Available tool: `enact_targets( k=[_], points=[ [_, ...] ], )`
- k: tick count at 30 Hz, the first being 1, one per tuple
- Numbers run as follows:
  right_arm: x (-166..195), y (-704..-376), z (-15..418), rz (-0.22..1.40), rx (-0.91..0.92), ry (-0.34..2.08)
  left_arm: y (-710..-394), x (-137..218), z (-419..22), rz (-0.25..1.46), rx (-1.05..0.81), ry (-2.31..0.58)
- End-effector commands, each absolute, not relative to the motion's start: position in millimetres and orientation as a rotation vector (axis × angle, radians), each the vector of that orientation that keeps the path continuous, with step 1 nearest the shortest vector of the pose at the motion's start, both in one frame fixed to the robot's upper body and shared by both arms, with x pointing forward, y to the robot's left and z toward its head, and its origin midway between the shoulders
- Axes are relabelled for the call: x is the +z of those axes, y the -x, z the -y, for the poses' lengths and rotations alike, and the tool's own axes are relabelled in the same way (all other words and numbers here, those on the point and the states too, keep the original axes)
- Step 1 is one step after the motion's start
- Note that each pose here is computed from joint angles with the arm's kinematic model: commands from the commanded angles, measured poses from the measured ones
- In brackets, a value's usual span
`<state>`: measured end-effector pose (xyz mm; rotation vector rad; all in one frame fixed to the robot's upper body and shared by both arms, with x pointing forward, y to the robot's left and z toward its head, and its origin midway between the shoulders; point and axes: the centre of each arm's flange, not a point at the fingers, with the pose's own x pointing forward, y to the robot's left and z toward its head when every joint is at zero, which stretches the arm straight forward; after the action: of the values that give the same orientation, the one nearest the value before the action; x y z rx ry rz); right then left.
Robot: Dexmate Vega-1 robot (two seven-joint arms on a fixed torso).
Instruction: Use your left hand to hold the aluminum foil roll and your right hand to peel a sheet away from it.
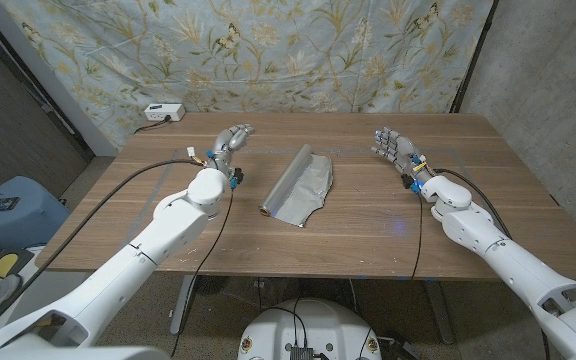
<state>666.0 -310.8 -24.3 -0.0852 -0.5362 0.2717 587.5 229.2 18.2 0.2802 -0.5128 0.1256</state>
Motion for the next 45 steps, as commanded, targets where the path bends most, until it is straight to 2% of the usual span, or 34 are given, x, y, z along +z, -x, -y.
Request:
enact_targets(
  k=[1,14,24,45],
  points=[
    [-18,-673,329,0.535,0.295,0.116,-570,34,-211,0.456,0.207,-0.401],
    [-12,-681,346,0.552,0.309,0.148,-559,68,-186,0.309,0.221,-0.639],
    [-12,-688,352,0.56,0.316,0.134,-553,93,-171,0.259,0.28,-0.788],
    [-9,-699,357,0.571,0.313,0.123,-580,110,-150,0.099,0.291,-0.948]
  ],
)
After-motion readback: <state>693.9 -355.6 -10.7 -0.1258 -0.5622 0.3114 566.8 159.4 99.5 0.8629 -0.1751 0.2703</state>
